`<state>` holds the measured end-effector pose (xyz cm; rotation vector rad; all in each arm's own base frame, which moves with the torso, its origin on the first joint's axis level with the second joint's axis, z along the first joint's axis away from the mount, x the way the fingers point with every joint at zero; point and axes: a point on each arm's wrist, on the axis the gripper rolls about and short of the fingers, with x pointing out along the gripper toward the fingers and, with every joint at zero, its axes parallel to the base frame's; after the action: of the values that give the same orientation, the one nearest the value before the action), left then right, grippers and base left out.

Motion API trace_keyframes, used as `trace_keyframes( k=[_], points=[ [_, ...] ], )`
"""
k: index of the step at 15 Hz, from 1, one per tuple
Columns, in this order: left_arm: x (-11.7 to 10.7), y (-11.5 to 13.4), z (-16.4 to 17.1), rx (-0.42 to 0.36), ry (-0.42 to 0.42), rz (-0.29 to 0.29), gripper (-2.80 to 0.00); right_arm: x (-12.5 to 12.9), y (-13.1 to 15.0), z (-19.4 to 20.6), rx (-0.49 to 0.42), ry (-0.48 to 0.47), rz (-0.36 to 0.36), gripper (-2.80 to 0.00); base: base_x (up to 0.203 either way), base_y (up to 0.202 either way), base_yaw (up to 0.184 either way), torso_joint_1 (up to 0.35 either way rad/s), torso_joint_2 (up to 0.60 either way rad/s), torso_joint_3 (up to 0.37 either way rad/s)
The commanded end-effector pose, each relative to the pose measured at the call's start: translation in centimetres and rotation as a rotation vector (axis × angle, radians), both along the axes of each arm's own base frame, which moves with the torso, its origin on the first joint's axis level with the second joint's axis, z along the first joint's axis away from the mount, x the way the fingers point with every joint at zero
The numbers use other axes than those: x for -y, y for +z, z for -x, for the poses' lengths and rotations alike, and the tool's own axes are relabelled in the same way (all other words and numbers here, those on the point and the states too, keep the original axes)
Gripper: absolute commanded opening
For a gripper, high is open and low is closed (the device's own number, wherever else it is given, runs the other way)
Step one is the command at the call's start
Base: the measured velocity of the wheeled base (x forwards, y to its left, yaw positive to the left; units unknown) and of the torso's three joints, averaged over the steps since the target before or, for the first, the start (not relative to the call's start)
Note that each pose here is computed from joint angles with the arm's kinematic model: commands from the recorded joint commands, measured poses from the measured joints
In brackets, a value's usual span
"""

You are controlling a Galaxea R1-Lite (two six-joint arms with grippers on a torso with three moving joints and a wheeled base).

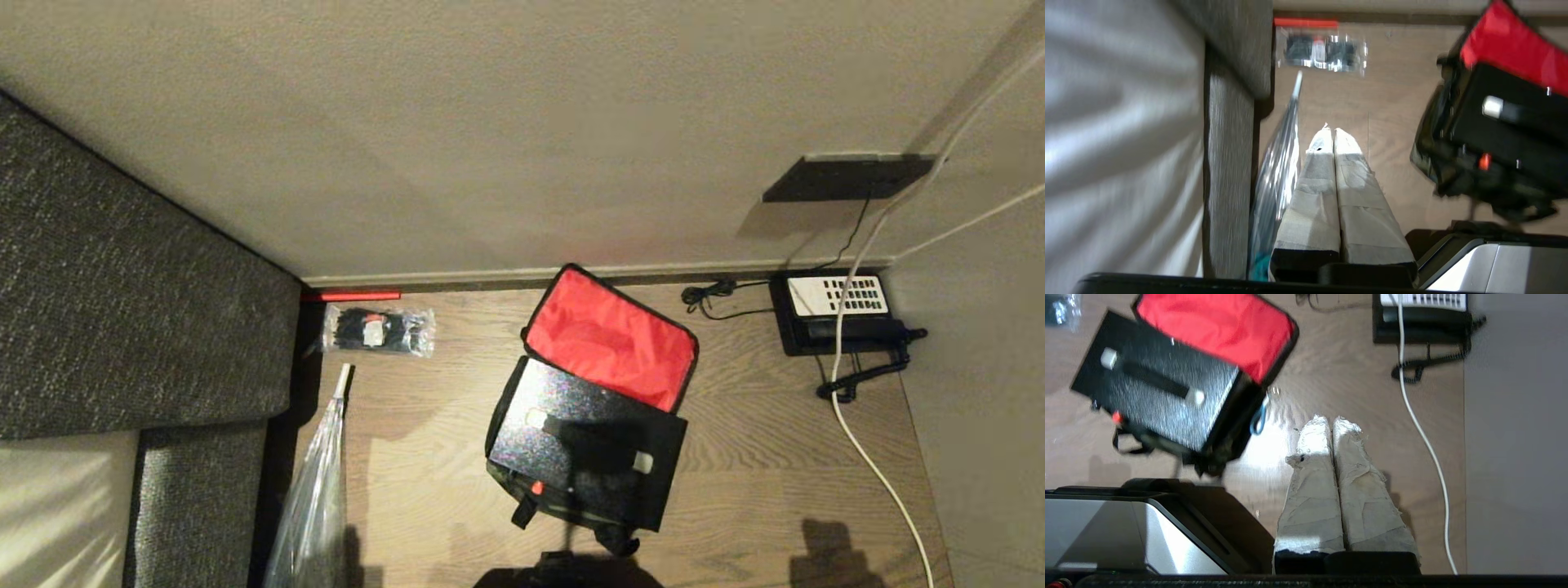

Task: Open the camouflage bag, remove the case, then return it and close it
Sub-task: Close the top of the storage box

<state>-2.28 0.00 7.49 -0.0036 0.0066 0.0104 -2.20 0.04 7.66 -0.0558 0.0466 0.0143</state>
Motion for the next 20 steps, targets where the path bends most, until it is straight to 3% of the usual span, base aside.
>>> trace_keyframes(
  k=[1, 6, 20],
  points=[
    [0.00, -0.10, -0.01, -0.003, 0.001, 0.001, -2.80, 0.00, 0.00, -0.02, -0.004, 0.001, 0.001, -2.80, 0.158, 0.000, 0.003, 0.002, 0.00, 0.002],
    [0.00, -0.05, -0.02, 0.000, 0.002, 0.002, -2.80, 0.00, 0.00, -0.02, -0.004, 0.001, 0.001, -2.80, 0.012, 0.000, 0.001, 0.001, 0.00, -0.028],
    [0.00, -0.05, -0.02, 0.001, 0.002, 0.009, -2.80, 0.00, 0.01, -0.04, -0.005, 0.001, 0.001, -2.80, 0.000, 0.000, 0.000, 0.003, 0.00, -0.197]
  ],
)
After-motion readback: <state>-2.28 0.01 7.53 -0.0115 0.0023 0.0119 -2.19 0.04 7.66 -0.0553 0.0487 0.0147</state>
